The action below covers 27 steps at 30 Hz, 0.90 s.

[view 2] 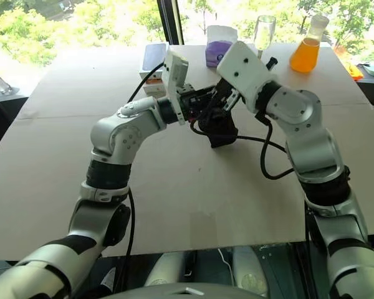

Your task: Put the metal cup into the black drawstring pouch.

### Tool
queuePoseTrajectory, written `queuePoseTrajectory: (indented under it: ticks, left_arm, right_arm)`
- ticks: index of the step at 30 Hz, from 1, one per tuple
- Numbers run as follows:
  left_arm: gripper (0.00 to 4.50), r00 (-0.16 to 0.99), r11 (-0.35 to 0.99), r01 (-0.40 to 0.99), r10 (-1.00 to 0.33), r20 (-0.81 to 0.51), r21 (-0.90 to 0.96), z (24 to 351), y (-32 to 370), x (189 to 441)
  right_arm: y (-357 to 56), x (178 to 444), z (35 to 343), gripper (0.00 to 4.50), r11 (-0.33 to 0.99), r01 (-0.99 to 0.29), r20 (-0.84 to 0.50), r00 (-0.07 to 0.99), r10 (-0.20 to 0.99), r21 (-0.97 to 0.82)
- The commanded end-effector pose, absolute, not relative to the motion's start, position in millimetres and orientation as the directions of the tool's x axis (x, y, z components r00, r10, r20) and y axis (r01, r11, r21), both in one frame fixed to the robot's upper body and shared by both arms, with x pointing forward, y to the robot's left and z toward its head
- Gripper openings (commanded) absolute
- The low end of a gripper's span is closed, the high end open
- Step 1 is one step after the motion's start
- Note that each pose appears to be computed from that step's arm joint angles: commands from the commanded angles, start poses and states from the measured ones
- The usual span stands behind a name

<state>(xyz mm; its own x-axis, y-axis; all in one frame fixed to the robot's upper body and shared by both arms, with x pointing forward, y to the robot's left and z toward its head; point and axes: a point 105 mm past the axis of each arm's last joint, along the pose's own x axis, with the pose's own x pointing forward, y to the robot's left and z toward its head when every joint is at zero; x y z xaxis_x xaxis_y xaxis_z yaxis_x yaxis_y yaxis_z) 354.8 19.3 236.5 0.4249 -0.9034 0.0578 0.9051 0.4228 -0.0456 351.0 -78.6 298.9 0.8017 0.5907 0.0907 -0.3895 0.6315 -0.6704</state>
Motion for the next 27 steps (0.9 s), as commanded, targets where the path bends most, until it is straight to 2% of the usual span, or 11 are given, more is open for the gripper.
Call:
queuePoseTrajectory:
  ticks: [1, 5, 9, 14, 20, 21, 23, 24, 27]
  left_arm:
    - [0.23, 0.463, 0.466, 0.883, -0.885, -0.051, -0.064, 204, 28, 359]
    - [0.22, 0.477, 0.486, 0.872, -0.872, -0.106, -0.069, 186, 33, 360]
    - [0.22, 0.469, 0.479, 0.875, -0.874, -0.125, -0.064, 181, 33, 359]
    - [0.22, 0.475, 0.486, 0.873, -0.868, -0.142, -0.051, 178, 32, 362]
    - [0.22, 0.474, 0.482, 0.876, -0.87, -0.137, -0.03, 178, 35, 361]
    - [0.72, 0.482, 0.488, 0.872, -0.869, -0.113, -0.033, 181, 37, 362]
    - [1.75, 0.469, 0.475, 0.877, -0.879, -0.08, -0.072, 187, 40, 360]
    - [2.13, 0.452, 0.457, 0.886, -0.889, -0.065, -0.078, 190, 41, 357]
    - [3.61, 0.436, 0.427, 0.892, -0.9, 0.03, -0.151, 209, 46, 351]
  right_arm:
    - [-121, 351, 355, 0.0, 0.769, -0.19, 0.295, 0.847, 0.443, -0.61]
    - [-156, 358, 363, 0.0, 0.803, -0.096, 0.313, 0.888, 0.336, -0.589]
    - [-174, 359, 348, 0.0, 0.808, -0.092, 0.27, 0.915, 0.299, -0.582]
    - [-183, 359, 310, 0.0, 0.792, -0.14, 0.165, 0.943, 0.29, -0.594]
    - [-173, 346, 244, 0.0, 0.769, -0.34, -0.027, 0.921, 0.388, -0.541]
    - [-175, 343, 232, 0.0, 0.778, -0.371, -0.057, 0.915, 0.399, -0.507]
    - [-182, 338, 213, 0.67, 0.792, -0.385, -0.095, 0.916, 0.389, -0.474]
    - [-188, 336, 201, 0.98, 0.793, -0.39, -0.126, 0.918, 0.377, -0.468]
    - [-198, 323, 171, 2.45, 0.79, -0.416, -0.211, 0.909, 0.359, -0.451]
